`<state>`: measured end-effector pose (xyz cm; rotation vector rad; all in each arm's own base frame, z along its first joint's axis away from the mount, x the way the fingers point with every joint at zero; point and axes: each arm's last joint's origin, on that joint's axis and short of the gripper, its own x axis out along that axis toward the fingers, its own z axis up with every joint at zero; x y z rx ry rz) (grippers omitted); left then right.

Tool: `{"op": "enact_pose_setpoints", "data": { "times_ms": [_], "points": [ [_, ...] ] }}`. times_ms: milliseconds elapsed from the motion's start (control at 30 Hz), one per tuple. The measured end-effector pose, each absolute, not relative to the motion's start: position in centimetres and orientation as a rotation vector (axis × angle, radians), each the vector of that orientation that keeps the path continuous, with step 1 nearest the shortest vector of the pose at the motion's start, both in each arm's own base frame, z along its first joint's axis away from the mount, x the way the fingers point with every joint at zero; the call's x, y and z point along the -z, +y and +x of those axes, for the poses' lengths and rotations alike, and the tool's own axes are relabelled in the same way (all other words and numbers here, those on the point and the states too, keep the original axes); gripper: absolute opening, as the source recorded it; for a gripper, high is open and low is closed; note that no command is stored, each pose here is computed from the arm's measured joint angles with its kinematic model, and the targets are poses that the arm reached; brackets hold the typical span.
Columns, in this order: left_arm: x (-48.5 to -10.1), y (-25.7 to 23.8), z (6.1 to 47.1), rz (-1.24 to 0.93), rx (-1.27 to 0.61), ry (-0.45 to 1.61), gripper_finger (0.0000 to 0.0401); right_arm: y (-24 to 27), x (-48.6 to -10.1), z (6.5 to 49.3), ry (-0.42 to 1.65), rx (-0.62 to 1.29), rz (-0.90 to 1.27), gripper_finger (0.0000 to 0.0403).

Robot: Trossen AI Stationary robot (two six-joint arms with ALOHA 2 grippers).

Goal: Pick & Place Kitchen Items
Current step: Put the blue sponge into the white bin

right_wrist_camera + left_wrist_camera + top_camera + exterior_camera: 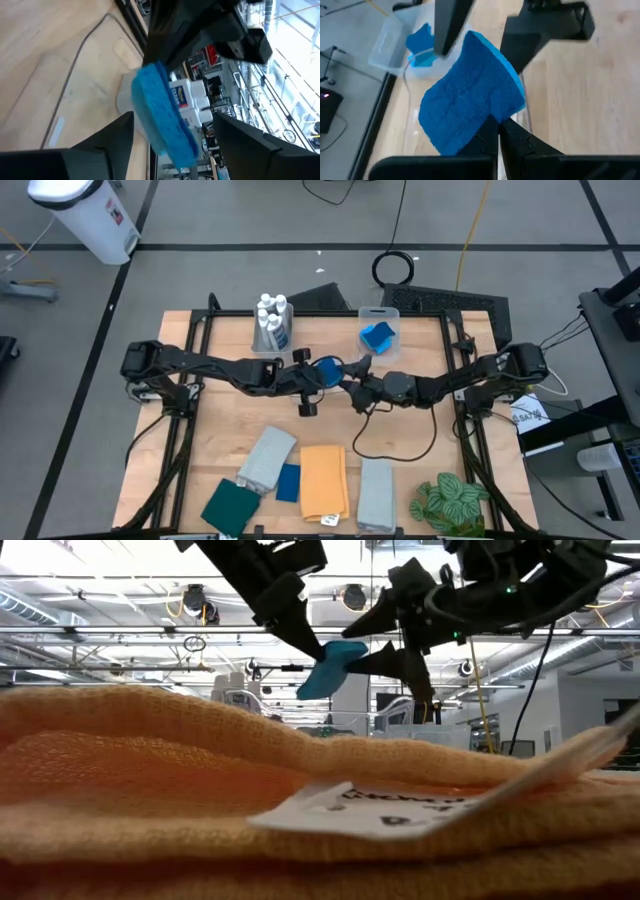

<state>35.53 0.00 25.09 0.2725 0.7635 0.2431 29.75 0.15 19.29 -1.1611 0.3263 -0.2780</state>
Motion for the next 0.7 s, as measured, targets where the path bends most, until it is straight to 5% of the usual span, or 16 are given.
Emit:
{"op": "enact_pose_setpoints", "data": {
  "times_ms": [500, 700],
  "points": [
    [-25.2, 0.0, 35.8, 0.271, -0.224, 0.733, 0.0016, 0.1, -18.9, 29.7, 0.331, 0.228, -1.127, 0.0022],
    [-26.5, -0.4, 35.4, 0.287, -0.285, 0.672, 0.0035, 0.0, -19.8, 29.4, 0.303, 0.26, -1.077, 0.0008]
  ]
}}
